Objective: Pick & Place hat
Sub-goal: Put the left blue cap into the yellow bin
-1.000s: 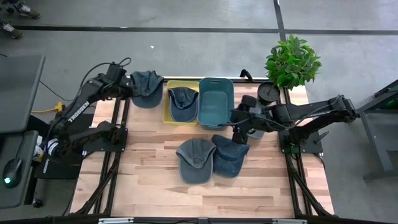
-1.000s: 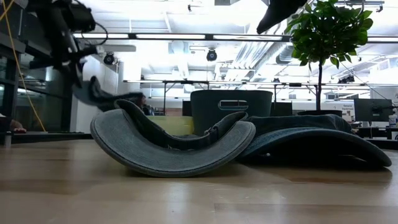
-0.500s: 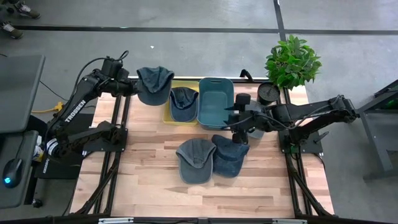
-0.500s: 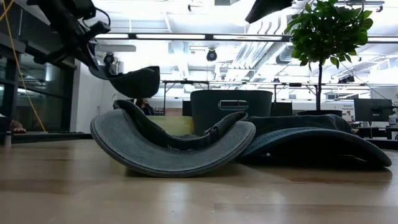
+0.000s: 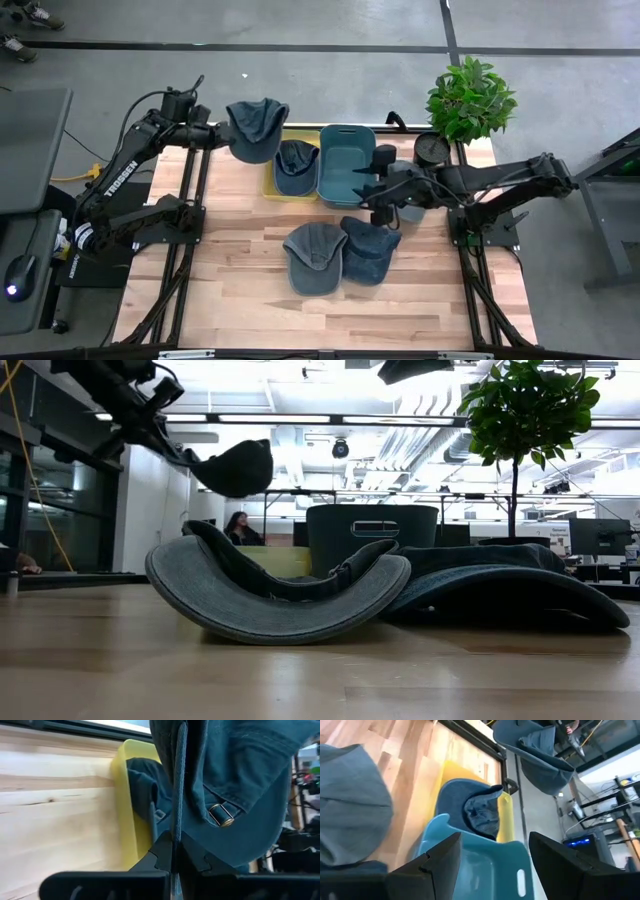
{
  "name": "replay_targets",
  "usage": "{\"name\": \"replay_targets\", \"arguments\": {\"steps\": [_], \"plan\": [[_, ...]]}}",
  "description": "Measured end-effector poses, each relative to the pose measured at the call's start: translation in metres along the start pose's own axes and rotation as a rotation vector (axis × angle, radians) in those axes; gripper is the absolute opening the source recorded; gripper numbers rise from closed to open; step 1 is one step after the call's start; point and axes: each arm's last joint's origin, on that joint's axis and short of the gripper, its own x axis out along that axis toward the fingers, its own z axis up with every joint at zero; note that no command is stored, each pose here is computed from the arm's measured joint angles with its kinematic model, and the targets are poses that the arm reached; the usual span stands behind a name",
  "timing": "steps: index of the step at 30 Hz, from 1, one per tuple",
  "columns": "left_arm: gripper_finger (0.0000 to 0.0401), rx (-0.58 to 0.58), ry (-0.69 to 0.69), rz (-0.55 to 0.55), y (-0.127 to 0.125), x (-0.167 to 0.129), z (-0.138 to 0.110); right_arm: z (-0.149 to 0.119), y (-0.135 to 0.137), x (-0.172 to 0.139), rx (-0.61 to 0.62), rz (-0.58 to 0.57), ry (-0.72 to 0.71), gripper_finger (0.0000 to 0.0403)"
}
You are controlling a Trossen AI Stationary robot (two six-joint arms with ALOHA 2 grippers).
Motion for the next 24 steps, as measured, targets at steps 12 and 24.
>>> {"name": "replay_targets", "arguments": {"steps": [12, 24], "plan": [[0.0003, 0.03, 0.043, -0.122, -0.012, 0.003, -0.002, 0.018, 0.008, 0.054, -0.333, -0.037, -0.136, 0.0227], [0.0003, 0.084, 0.088, -0.167, -0.03, 0.01, -0.014, 0.028, 0.02, 0.106, -0.676, -0.202, -0.21, 0.0227]]}}
